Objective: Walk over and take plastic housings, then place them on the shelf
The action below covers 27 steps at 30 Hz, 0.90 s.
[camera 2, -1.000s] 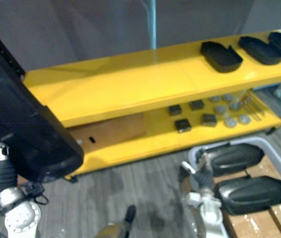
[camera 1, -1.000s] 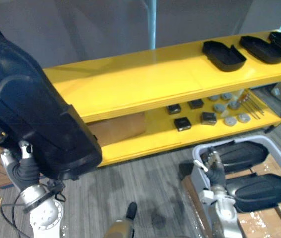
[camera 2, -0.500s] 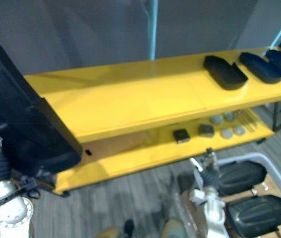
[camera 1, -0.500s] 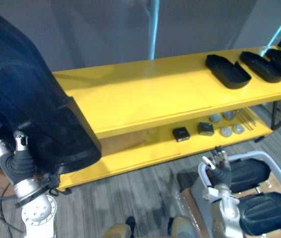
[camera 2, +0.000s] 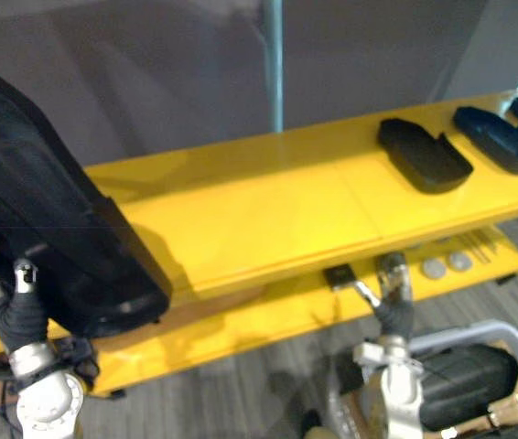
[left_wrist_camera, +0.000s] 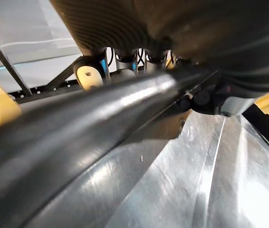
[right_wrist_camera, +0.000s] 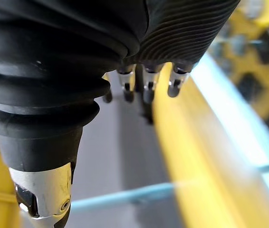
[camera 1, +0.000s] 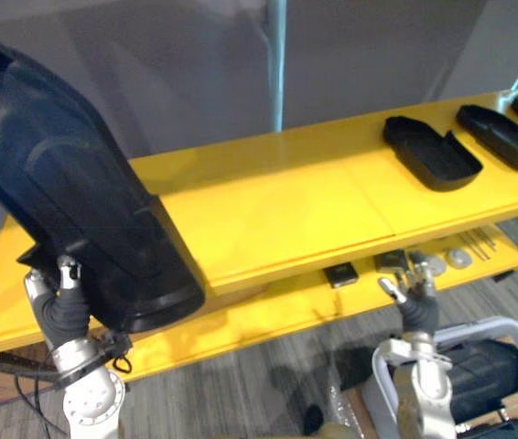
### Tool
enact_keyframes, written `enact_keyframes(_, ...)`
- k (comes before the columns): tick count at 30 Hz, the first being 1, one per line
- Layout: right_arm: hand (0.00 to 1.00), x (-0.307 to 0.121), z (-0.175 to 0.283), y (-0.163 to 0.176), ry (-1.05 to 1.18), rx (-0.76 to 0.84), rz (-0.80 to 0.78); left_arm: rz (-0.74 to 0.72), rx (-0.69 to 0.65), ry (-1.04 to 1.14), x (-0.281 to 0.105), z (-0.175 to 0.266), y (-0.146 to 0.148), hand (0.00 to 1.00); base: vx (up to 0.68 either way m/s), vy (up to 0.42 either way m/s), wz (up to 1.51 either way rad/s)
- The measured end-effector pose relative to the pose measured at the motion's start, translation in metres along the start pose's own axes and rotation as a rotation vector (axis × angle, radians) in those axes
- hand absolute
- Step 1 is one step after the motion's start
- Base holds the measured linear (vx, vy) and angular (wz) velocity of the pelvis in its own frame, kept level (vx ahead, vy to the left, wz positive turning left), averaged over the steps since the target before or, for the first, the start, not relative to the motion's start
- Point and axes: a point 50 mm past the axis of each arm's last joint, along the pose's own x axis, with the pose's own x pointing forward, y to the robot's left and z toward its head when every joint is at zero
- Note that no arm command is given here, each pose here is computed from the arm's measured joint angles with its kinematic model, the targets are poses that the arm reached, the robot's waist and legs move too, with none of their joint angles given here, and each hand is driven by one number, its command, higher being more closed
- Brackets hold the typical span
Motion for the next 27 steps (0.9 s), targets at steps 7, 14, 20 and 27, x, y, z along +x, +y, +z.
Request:
enact_keyframes(7, 0.0, 0.006, 0.031, -0.021, -0.178, -0.074, -0.157, -0.062, -0.032, -0.027, 0.009, 0.002, -0.003, 1.0, 0.02, 0.005, -0.11)
enact_keyframes(14, 0.0, 0.01, 0.056, -0.03, -0.296, -0.138, -0.257, -0.239, -0.158, -0.05, 0.013, 0.011, -0.029, 1.0, -0.14, -0.071, -0.43)
enact_keyframes(20, 0.0, 0.004, 0.063, -0.046, -0.328, -0.17, -0.391, -0.399, -0.291, -0.07, 0.026, 0.023, -0.075, 1.0, -0.02, 0.07, -0.03)
enact_keyframes(27, 0.0, -0.016, 0.042, -0.048, -0.213, -0.163, -0.425, -0.574, -0.212, 0.261, 0.012, -0.015, -0.107, 1.0, -0.01, -0.011, -0.23)
